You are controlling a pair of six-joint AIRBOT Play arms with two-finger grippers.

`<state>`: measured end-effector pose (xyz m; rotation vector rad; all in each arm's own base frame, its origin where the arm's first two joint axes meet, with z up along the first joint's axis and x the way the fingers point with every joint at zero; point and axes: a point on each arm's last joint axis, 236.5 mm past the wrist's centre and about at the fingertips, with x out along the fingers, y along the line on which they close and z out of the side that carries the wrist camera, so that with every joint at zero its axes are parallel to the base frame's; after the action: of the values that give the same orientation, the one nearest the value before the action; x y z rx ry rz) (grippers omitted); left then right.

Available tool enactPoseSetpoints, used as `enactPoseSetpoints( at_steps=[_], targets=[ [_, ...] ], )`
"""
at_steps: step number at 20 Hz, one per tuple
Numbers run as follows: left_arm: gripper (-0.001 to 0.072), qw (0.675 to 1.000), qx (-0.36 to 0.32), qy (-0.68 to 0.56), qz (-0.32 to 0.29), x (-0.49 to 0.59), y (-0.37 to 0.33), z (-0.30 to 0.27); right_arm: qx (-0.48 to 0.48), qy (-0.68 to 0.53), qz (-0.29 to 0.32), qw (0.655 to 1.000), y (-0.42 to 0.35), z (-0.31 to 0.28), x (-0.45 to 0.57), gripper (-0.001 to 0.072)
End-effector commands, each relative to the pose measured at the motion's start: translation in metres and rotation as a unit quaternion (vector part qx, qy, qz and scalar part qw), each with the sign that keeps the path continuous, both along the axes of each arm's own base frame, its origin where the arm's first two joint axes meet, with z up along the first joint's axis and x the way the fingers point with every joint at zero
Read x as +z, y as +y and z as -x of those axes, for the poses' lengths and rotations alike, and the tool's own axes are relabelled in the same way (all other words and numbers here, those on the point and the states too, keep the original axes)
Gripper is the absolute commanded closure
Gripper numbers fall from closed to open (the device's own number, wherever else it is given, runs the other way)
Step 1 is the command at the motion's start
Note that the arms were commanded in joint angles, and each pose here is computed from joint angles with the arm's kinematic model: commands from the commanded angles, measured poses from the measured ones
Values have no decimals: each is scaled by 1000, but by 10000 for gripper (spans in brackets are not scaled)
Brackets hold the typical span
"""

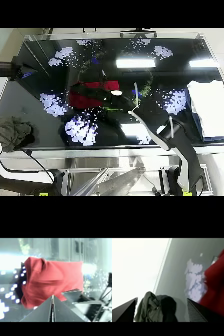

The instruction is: Fold the shirts.

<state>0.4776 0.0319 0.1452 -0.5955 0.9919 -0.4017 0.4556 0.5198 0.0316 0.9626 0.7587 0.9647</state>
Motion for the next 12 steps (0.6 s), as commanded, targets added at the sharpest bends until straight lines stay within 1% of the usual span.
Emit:
enactPoseSetpoints(
  at_steps=[1,2,3,4,6,7,8,9,10,11,12],
  targets=[
    [700,1000,6,5,2,-6,10,6,12,-44,-34,998,12,9,7,25],
    [699,1000,2,1,13,-2,5,6,20,-62,-38,997,4,5,18,32],
    [699,1000,-1,-7,30,4,0,4,30,-78,-36,996,-7,0,28,176],
    [699,999,-6,-17,46,12,-6,2,46,-81,-36,995,-19,-2,35,404],
    [699,997,-11,-30,70,22,-14,1,70,-72,-13,995,-55,-14,41,514],
    [699,997,-13,-32,75,24,-16,1,76,-52,16,996,-80,-22,36,615],
    [699,996,-14,-33,77,25,-17,1,79,-33,54,995,-106,-29,28,615],
    [699,996,-14,-33,77,25,-17,1,80,-16,104,991,-137,-36,16,604],
    [699,996,-14,-33,77,25,-17,0,82,1,151,985,-167,-39,3,437],
    [699,996,-13,-33,77,25,-16,0,79,25,199,977,-199,-42,-14,200],
    [700,996,-12,-34,77,25,-16,-1,68,58,241,966,-229,-44,-34,86]
  ],
)
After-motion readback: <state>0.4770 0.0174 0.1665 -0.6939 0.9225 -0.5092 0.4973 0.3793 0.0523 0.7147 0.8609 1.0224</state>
